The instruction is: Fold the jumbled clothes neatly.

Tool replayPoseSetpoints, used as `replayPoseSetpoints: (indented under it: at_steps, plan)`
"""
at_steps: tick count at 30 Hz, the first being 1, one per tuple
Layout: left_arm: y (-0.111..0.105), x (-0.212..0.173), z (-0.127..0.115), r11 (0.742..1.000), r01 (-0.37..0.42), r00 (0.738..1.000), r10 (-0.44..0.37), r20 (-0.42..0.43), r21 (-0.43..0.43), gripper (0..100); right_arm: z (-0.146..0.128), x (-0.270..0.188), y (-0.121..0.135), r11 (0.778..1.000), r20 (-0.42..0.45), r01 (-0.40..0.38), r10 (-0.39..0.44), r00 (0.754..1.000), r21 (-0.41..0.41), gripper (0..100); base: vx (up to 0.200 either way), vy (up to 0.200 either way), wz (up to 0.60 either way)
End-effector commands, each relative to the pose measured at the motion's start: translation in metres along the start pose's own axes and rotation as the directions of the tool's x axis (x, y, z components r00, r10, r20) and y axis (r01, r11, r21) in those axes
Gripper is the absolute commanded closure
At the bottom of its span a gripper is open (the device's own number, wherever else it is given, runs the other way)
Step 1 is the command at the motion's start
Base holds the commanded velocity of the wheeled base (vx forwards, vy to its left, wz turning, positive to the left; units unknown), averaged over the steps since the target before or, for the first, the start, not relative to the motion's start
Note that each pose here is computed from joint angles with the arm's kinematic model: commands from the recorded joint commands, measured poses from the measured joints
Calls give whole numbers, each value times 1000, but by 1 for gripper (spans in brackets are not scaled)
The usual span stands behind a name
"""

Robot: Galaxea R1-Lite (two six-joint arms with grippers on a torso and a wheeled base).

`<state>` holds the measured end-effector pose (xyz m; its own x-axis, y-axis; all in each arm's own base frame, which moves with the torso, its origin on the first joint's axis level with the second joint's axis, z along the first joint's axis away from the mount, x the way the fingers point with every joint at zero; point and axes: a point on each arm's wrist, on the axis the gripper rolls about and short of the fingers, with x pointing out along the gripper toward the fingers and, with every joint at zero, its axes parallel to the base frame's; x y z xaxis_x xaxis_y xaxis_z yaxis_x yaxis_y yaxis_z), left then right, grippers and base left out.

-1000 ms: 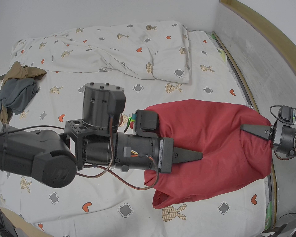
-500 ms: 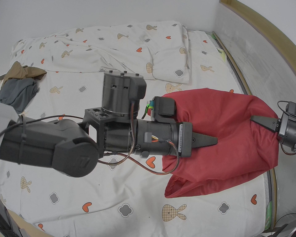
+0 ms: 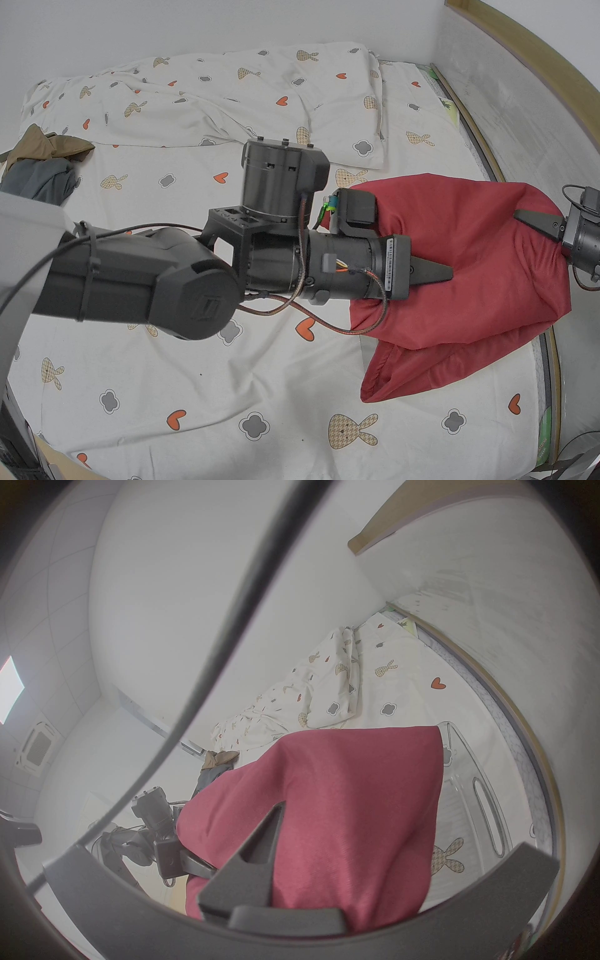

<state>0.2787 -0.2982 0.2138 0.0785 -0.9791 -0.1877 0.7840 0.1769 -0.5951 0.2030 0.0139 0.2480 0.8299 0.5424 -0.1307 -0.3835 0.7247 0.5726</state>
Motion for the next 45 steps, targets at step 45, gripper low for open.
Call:
replayPoseSetpoints:
  at_steps: [45]
  plan:
    - [-1, 22, 10, 999, 37, 999, -37, 15, 33, 100, 15, -15, 1, 999, 83, 30, -28, 996, -26, 100, 0, 0, 0]
